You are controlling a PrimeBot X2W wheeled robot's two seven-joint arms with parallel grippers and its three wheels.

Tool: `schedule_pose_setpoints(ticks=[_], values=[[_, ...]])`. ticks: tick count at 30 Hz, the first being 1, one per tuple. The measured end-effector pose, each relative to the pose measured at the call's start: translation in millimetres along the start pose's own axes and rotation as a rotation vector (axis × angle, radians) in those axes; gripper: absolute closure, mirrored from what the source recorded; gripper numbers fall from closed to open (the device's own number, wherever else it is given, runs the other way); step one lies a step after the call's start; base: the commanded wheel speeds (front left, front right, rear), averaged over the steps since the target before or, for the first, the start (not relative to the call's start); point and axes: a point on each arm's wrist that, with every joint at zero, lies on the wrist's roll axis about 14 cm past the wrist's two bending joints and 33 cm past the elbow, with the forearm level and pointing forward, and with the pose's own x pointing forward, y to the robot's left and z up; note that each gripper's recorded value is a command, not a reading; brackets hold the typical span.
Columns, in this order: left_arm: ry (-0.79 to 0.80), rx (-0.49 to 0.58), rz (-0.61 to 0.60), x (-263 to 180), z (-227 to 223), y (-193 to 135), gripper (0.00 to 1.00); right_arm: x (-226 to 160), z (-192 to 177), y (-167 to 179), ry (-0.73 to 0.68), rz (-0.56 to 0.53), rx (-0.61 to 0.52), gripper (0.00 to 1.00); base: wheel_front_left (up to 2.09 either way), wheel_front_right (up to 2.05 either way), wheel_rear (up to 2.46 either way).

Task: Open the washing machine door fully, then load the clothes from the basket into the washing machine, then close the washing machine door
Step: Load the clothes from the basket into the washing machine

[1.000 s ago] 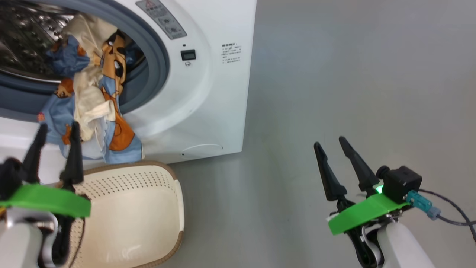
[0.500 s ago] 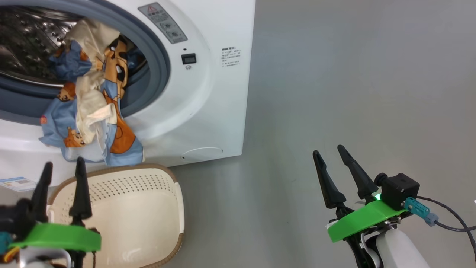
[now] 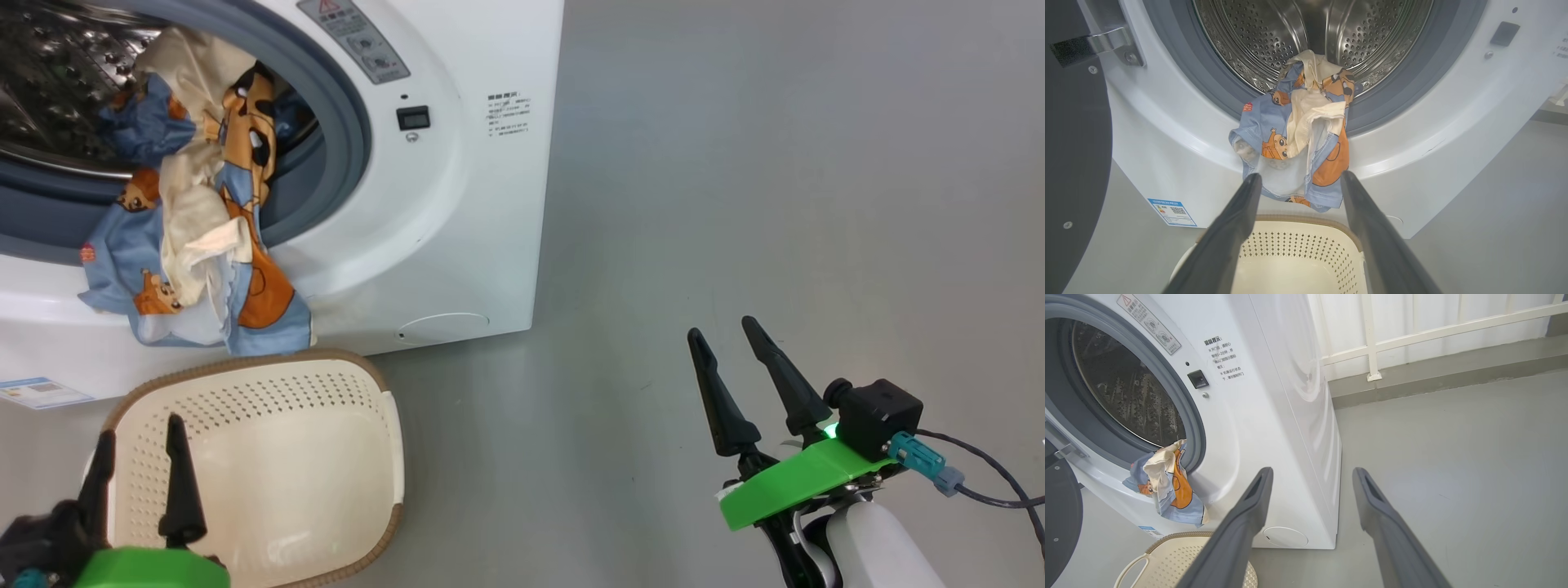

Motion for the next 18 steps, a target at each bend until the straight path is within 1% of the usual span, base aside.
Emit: schedule_pose_setpoints(ticks=[9, 18], values=[[0.057, 0.012, 0.019, -13.7, -20.3, 5.1, 0.00, 0.9, -1.3, 0.9, 0.003, 0.003, 0.001, 0.00, 0.00, 0.00, 0.00], [0.060, 0.014, 0.001, -13.9, -22.5, -0.9, 0.00, 0.3, -1.2, -0.1, 0.003, 0.000, 0.001, 0.00, 0.00, 0.00, 0.00]])
